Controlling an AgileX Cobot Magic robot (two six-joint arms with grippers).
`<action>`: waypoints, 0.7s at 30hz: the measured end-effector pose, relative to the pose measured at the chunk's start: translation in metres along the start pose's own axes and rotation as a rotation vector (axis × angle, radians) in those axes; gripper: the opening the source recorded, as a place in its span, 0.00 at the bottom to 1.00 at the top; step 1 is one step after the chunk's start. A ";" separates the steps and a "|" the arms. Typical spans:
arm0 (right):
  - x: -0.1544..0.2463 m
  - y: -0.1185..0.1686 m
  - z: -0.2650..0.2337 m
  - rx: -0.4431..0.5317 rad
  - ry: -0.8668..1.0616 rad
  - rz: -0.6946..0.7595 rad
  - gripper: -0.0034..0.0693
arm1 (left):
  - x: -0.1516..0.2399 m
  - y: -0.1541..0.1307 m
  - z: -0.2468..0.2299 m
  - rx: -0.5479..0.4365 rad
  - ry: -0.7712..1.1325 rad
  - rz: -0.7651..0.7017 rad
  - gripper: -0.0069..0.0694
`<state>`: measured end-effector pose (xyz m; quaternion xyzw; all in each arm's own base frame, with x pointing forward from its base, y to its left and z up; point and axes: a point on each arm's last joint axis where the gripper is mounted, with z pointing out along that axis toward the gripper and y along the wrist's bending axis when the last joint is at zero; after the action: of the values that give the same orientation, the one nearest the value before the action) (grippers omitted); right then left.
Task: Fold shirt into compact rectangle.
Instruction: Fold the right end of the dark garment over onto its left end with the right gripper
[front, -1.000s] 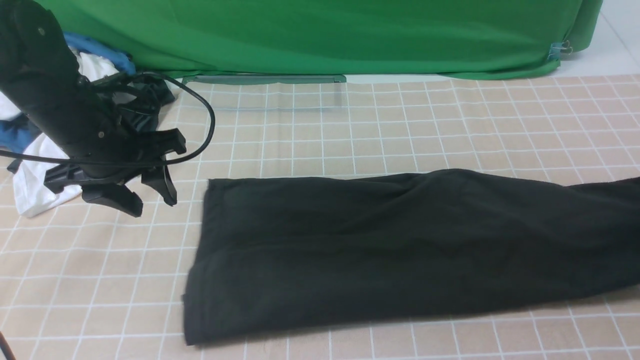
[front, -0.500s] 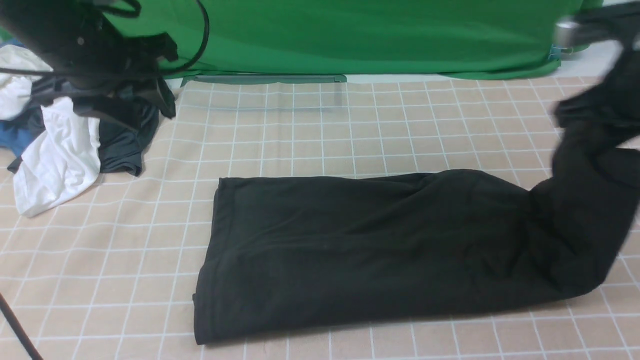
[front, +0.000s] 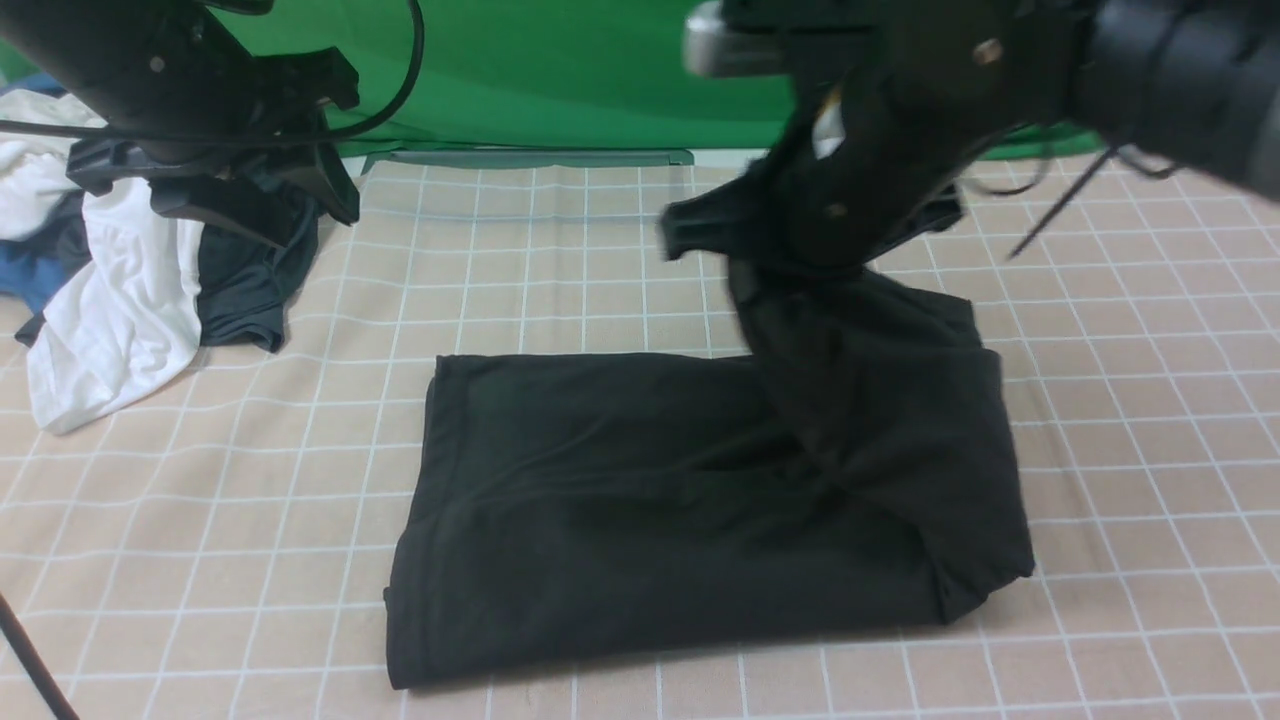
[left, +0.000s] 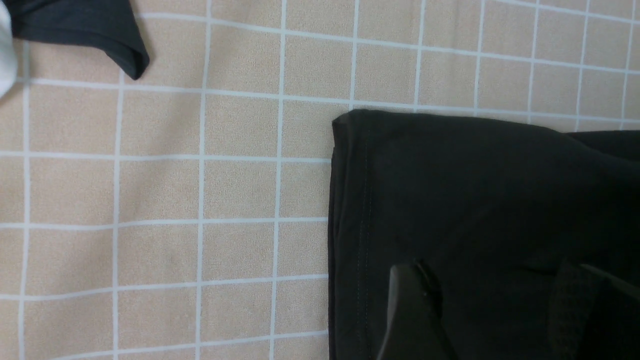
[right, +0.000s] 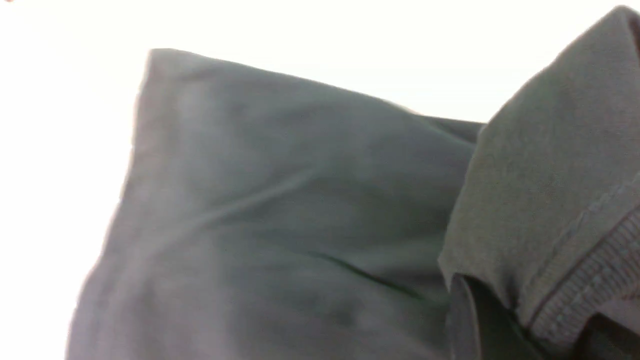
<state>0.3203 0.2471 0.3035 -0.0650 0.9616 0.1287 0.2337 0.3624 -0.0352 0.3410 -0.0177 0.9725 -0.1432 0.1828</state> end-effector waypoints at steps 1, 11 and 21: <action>0.001 0.004 0.003 -0.013 -0.001 0.000 0.17 | 0.000 0.000 0.000 0.000 0.000 0.000 0.54; 0.026 0.051 0.041 -0.133 0.046 -0.020 0.17 | 0.000 0.000 0.000 0.000 0.000 0.023 0.54; 0.041 0.083 0.046 -0.233 0.023 -0.041 0.19 | 0.000 0.000 0.000 0.000 0.000 0.025 0.54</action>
<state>0.2883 0.3371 0.2626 -0.1128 0.9412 0.2338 0.2163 0.3624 -0.0352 0.3410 -0.0057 0.9727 -0.1409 0.1845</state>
